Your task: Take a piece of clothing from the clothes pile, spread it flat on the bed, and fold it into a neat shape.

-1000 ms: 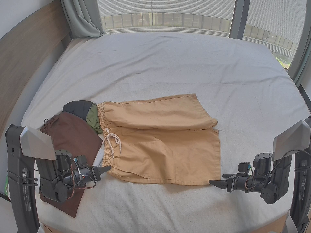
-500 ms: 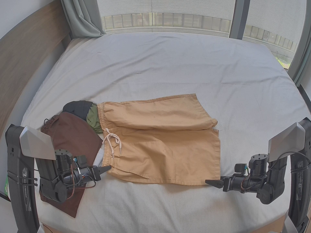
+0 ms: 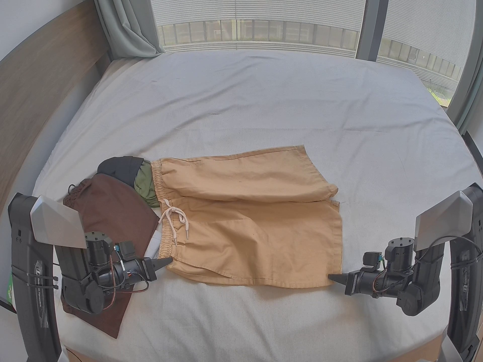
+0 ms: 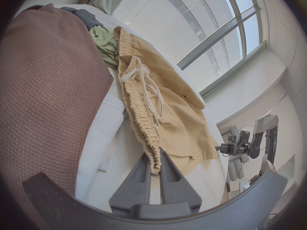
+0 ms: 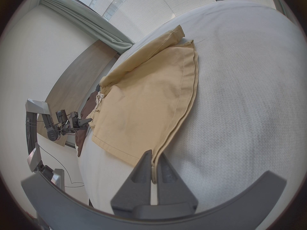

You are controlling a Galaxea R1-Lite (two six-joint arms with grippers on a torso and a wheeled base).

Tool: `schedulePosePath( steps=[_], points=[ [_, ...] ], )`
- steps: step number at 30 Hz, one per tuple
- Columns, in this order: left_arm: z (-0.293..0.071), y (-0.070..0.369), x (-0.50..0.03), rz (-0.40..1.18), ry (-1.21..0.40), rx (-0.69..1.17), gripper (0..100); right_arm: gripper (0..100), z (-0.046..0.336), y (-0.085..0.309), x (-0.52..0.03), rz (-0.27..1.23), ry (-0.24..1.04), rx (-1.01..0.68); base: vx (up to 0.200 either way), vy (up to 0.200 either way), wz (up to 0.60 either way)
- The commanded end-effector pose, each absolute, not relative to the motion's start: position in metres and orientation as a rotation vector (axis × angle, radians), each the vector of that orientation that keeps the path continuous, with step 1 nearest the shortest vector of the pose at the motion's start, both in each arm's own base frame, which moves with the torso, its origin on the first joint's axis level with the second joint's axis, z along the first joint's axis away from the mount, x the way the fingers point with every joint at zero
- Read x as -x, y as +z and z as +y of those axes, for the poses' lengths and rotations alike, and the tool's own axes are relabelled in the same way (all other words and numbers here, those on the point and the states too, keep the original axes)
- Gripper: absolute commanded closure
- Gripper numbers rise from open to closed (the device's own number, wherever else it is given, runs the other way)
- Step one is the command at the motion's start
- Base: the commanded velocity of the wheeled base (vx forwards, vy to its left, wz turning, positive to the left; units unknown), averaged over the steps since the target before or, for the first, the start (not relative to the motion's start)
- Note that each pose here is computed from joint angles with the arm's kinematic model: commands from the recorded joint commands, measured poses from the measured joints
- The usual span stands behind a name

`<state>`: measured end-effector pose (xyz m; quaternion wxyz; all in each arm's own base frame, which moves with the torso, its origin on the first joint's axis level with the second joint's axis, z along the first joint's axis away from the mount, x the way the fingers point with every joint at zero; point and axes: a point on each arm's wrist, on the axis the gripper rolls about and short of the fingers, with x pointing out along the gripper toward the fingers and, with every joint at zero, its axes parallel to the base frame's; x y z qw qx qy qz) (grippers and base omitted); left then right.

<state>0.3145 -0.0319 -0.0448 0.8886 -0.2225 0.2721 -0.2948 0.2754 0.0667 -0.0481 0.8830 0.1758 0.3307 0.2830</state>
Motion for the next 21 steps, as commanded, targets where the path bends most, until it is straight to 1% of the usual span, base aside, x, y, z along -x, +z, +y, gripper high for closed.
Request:
schedulePosePath(
  steps=[1, 8, 15, 21],
  points=[
    [-0.032, -0.045, -0.315, 0.564, -0.613, 0.462, 100, 100, 0.067, -0.048, -0.276, 0.686, 0.588, -0.365, 0.000, 0.000, 0.00],
    [-0.025, -0.038, -0.314, 0.547, -0.607, 0.466, 100, 100, 0.066, -0.048, -0.273, 0.695, 0.579, -0.364, 0.000, 0.000, 0.00],
    [-0.022, -0.014, -0.286, 0.559, -0.649, 0.469, 100, 100, 0.063, -0.039, -0.259, 0.714, 0.573, -0.353, 0.000, 0.000, 0.00],
    [-0.021, -0.008, -0.267, 0.593, -0.648, 0.476, 100, 100, 0.061, -0.041, -0.247, 0.752, 0.574, -0.335, 0.000, 0.000, 0.00]
  ],
)
